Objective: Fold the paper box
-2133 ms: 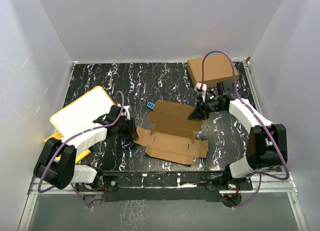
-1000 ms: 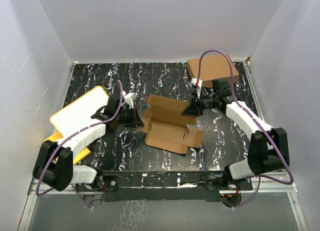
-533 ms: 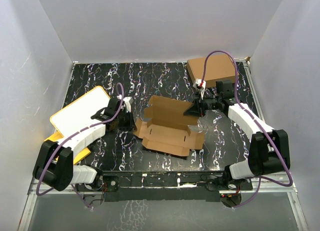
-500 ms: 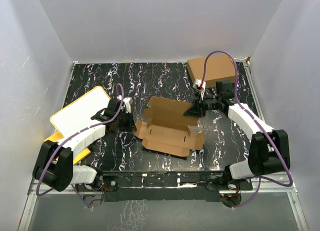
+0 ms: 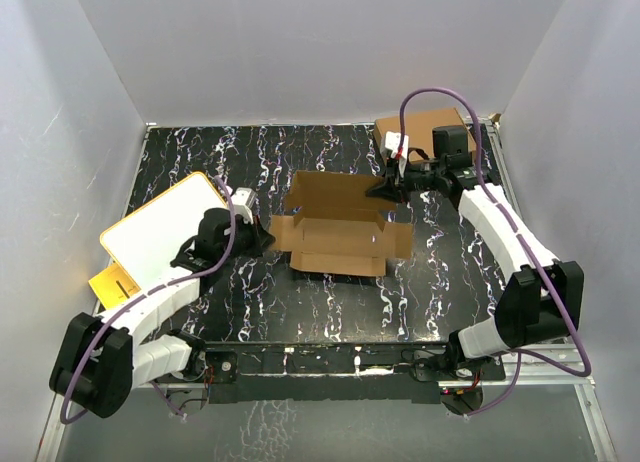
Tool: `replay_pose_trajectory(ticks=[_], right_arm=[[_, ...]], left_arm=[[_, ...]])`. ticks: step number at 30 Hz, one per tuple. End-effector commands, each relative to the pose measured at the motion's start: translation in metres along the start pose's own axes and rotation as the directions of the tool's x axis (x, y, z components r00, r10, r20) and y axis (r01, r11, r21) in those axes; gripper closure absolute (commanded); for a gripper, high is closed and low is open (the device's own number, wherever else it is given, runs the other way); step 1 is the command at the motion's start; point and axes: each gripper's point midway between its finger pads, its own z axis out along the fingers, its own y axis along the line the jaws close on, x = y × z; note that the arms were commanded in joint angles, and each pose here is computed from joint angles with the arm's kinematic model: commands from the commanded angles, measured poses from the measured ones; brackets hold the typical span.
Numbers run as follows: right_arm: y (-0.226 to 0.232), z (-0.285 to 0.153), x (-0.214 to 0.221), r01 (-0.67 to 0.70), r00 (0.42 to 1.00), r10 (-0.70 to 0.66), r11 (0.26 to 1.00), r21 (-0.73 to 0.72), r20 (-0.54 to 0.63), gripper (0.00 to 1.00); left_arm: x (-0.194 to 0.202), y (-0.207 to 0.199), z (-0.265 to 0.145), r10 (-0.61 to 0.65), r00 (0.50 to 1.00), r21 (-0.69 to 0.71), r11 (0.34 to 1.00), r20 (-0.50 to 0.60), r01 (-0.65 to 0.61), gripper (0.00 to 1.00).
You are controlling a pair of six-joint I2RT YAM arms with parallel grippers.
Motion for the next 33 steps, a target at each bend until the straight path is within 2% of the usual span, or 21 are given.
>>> replay_pose_trajectory(ticks=[1, 3, 6, 9, 14, 26, 33], right_arm=[[-0.008, 0.001, -0.010, 0.171, 0.985, -0.171, 0.985, -0.025, 0.016, 0.92], [-0.006, 0.003, -0.006, 0.116, 0.993, -0.116, 0.992, -0.042, 0.020, 0.92], [0.001, 0.008, 0.007, -0.099, 0.994, 0.102, 0.991, -0.095, 0.027, 0.92], [0.011, 0.010, 0.018, -0.274, 0.959, 0.283, 0.946, -0.171, 0.031, 0.92], [0.009, 0.009, 0.035, -0.476, 0.871, 0.491, 0.852, -0.218, 0.019, 0.92], [0.024, 0.015, 0.072, -0.673, 0.723, 0.690, 0.688, -0.270, -0.043, 0.92], [0.035, 0.014, 0.081, -0.715, 0.673, 0.738, 0.632, -0.300, -0.050, 0.92]], left_arm=[[-0.037, -0.012, 0.003, 0.116, 0.972, 0.062, 0.989, 0.205, -0.132, 1.00], [-0.037, -0.009, 0.004, 0.155, 0.962, 0.052, 0.984, 0.224, -0.170, 1.00], [-0.029, -0.001, 0.004, 0.199, 0.950, 0.023, 0.977, 0.241, -0.211, 1.00], [-0.025, 0.001, 0.002, 0.215, 0.942, 0.013, 0.974, 0.258, -0.226, 1.00], [-0.018, 0.001, 0.002, 0.238, 0.939, 0.004, 0.969, 0.248, -0.246, 1.00], [-0.003, -0.001, -0.005, 0.282, 0.924, -0.012, 0.957, 0.257, -0.289, 1.00], [0.014, -0.002, -0.012, 0.325, 0.910, -0.032, 0.944, 0.256, -0.328, 1.00]])
